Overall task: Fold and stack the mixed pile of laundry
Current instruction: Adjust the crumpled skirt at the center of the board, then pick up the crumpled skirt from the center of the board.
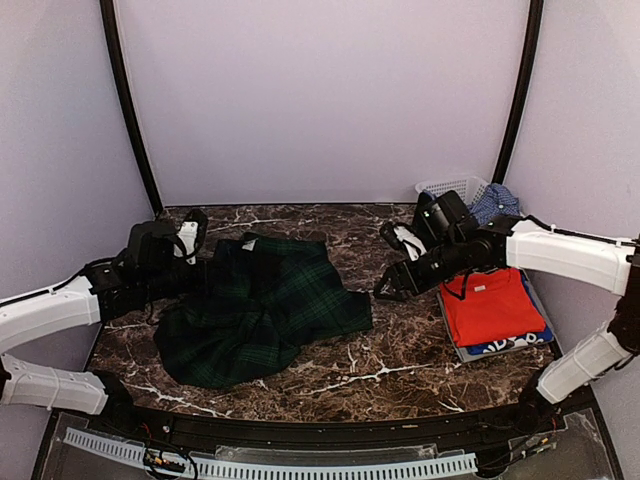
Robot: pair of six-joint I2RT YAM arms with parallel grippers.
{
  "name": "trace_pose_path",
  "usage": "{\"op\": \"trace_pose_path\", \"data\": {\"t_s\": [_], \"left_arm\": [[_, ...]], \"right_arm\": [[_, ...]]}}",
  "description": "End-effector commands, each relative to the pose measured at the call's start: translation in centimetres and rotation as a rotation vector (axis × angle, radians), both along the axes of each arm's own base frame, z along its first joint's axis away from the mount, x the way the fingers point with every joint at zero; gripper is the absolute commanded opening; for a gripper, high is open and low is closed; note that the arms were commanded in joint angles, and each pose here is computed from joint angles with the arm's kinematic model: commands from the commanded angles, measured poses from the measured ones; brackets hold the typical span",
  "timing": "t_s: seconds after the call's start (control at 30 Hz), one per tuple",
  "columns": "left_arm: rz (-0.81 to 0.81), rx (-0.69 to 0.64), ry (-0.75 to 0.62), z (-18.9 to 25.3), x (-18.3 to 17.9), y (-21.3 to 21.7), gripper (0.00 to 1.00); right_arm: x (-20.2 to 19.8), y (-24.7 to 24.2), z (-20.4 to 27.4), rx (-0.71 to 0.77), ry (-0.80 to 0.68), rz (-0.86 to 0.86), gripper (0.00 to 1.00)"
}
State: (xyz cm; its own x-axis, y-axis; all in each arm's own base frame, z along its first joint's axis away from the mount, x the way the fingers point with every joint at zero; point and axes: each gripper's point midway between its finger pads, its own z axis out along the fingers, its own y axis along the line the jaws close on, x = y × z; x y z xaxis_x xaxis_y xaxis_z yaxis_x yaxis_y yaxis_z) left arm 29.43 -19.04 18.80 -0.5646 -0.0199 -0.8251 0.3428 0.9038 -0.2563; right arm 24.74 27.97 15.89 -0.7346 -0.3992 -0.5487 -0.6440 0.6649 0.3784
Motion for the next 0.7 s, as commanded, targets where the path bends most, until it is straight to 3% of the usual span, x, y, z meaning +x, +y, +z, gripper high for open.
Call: {"op": "trace_pose_path", "data": {"t_s": [0.0,0.17,0.43,0.67], "left_arm": [[-0.128,-0.159,0.001,1.0,-1.9,-2.3,0.0],[-0.122,-0.14,0.077,-0.3,-2.9,-1.9,0.0],[-0.033,-0.118,0.071,-0.4,-3.0,0.0,0.0],[-0.046,-0.109,0.076,-1.1,-2.2,-0.8,0.0]], "right_arm": [[1.8,3.3,1.7,0.128,-0.003,0.03,0.68],[5.6,6.2,1.9,0.129,-0.031,0.038,0.68],[13.7,11.1,1.2,0.059,-0.025,0.017,0.66],[16.1,13.1,-1.3,-0.01,0.006,0.017,0.85]]}}
